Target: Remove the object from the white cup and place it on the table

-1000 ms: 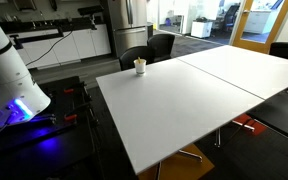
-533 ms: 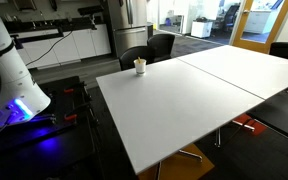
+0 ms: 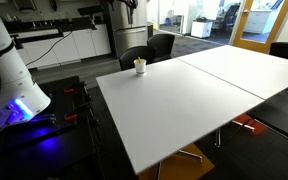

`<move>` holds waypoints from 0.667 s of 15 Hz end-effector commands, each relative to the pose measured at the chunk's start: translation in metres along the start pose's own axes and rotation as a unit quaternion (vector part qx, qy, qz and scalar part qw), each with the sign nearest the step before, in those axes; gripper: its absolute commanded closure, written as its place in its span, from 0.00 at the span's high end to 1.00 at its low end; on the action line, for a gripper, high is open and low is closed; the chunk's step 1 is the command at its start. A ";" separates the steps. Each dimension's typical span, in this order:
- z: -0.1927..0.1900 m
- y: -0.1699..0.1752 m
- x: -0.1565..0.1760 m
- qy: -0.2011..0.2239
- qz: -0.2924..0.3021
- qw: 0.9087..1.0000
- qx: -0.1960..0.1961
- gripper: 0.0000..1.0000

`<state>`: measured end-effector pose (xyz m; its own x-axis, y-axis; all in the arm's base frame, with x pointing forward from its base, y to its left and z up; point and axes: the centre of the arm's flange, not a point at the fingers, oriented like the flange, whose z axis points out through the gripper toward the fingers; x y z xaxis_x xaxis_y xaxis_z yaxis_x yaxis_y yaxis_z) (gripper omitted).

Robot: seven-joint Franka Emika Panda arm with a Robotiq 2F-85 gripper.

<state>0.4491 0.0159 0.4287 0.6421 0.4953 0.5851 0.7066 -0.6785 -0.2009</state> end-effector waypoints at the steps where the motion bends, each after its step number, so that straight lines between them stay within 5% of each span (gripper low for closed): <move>1: 0.024 0.034 0.005 0.000 0.012 1.000 -0.010 1.00; 2: 0.011 0.015 -0.003 0.000 0.009 1.000 -0.002 1.00; 7: 0.023 0.028 -0.003 -0.011 0.018 1.000 -0.006 1.00; 10: 0.045 0.048 -0.003 0.002 0.012 0.998 0.062 1.00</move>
<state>0.4710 0.0103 0.3984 0.6746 0.4768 0.5635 0.6924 -0.6733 -0.2593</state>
